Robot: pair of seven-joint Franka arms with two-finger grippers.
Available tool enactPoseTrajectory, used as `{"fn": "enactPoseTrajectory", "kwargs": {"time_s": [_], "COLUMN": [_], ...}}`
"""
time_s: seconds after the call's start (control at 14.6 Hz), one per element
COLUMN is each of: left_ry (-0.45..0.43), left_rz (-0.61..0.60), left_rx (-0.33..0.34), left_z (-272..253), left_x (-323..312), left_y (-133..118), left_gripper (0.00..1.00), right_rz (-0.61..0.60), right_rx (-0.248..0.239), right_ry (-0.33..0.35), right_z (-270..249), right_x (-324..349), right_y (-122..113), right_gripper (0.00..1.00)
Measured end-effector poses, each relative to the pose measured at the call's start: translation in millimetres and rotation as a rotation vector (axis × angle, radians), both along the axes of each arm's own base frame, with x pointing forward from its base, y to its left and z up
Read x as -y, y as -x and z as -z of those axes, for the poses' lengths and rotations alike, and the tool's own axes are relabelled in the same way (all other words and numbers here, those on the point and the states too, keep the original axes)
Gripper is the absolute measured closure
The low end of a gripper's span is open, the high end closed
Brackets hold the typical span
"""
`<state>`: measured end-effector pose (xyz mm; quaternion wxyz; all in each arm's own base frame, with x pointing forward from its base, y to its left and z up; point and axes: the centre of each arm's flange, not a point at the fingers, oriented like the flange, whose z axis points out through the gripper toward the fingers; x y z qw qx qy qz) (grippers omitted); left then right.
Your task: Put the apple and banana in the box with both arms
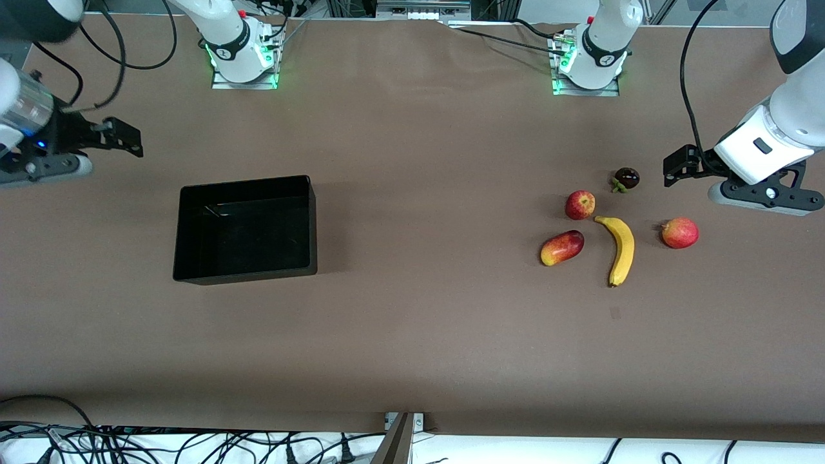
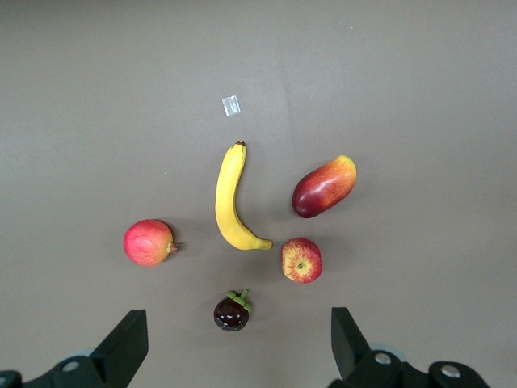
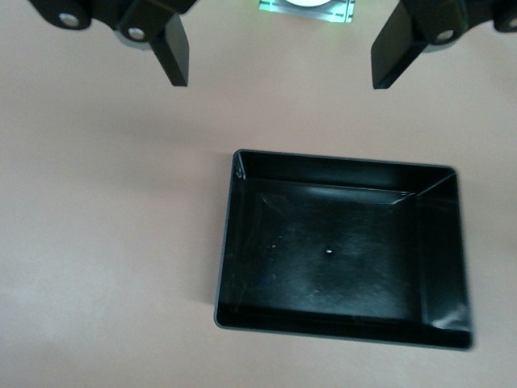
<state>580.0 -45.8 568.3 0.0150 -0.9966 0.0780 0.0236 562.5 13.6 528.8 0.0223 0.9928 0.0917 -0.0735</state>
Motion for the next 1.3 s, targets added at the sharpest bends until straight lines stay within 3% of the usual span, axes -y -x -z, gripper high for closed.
{"fn": "enactPoseTrajectory", "kwargs": {"time_s": [0.21,0.41,0.82,1.03,1.1,1.17,1.3], "left_ry": [0.0,0.0,0.0,0.0,0.0,0.0,0.0], "left_rz": [0.001,0.001,0.001,0.001,0.001,0.001,0.001], "left_rx": [0.0,0.0,-0.001,-0.001,-0.001,-0.001,-0.001], "left_z": [-0.1,-0.1,-0.1,0.0,0.0,0.0,0.0], "left_x": [0.7,0.8,0.8,0.8,0.8,0.8,0.8], "left_y": [0.1,0.1,0.1,0.2,0.2,0.2,0.2], "left_gripper": [0.0,0.0,0.0,0.0,0.0,0.0,0.0], "right_rz": [0.011,0.041,0.087,0.114,0.118,0.118,0.115], "right_rx": [0.011,-0.022,-0.045,-0.04,-0.043,-0.048,-0.048], "right_ry": [0.019,0.031,0.006,-0.012,-0.011,-0.01,-0.01], "right_z": [109.5,201.7,259.5,283.8,293.4,300.7,305.8], "right_x": [30.4,59.5,63.1,63.0,63.1,62.6,59.7], "right_y": [-16.5,-17.7,-21.0,-17.5,-17.0,-16.7,-17.6], "right_gripper": [0.0,0.0,0.02,0.26,0.27,0.34,0.56]}}
